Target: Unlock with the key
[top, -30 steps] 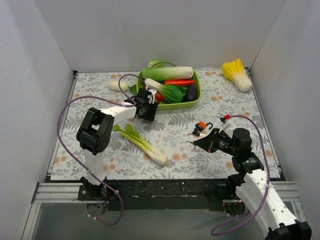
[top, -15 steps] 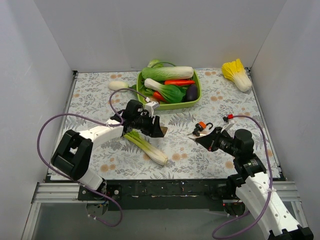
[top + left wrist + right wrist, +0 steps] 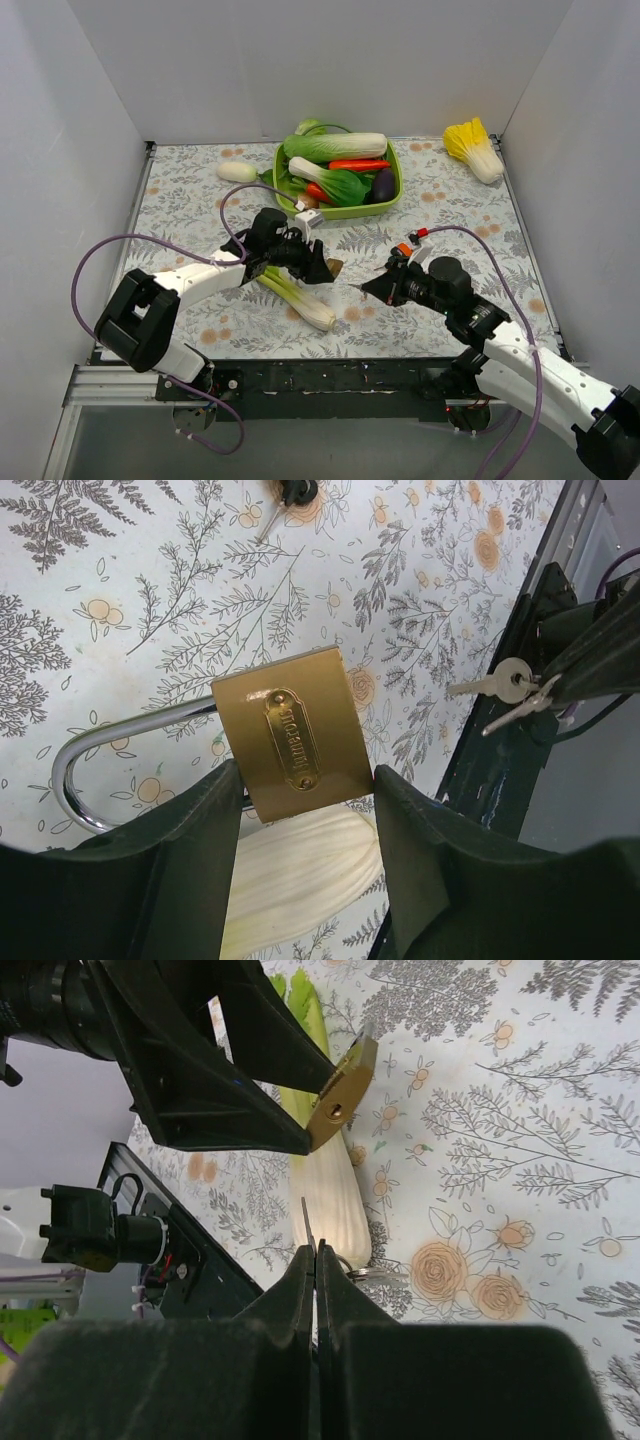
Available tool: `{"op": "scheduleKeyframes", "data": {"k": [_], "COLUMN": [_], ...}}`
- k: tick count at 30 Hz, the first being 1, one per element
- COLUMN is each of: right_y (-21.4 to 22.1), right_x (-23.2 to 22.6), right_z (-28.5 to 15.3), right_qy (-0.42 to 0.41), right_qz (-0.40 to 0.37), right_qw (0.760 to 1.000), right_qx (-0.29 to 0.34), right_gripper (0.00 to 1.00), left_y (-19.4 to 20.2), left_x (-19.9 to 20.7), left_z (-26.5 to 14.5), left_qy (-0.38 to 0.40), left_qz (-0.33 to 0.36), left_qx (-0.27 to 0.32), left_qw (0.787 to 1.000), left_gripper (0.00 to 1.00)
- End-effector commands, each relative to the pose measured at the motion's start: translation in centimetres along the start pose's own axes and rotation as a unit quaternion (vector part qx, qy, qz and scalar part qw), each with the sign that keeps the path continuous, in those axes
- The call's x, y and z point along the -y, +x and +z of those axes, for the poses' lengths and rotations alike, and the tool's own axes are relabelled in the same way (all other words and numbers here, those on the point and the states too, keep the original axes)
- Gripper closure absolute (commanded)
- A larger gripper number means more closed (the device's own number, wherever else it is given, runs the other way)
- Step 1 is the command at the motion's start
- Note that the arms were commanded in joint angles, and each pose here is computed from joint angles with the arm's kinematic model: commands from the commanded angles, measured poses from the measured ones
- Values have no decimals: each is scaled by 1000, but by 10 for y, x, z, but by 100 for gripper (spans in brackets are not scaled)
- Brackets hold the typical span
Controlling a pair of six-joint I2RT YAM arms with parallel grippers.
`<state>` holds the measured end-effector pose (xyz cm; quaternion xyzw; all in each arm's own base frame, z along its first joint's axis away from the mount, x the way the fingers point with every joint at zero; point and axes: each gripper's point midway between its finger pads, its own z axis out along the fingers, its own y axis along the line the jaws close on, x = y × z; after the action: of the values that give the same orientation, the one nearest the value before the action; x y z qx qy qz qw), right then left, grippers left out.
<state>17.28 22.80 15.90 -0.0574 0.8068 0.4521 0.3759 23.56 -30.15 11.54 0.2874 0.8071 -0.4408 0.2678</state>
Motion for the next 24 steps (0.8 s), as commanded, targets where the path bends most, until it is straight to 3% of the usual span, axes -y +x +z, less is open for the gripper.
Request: {"op": "scheduleKeyframes", "data": {"k": [1,24], "right_y": [-35,-40], "right_x": [-32,-21], "right_z": [13,26], "right_qy": [-16,25], "right_qz": [5,41], "right_qw": [998,995], "right_qx": [64,88], "right_gripper": [99,99], "left_y": [-32,-29], "left_x": [19,39], "left_z": [-9,-7], "left_qy": [1,9], "left_qz": [59,89], "left_qx": [60,69], "left_qw": [996,994], "left_gripper": [100,100]}}
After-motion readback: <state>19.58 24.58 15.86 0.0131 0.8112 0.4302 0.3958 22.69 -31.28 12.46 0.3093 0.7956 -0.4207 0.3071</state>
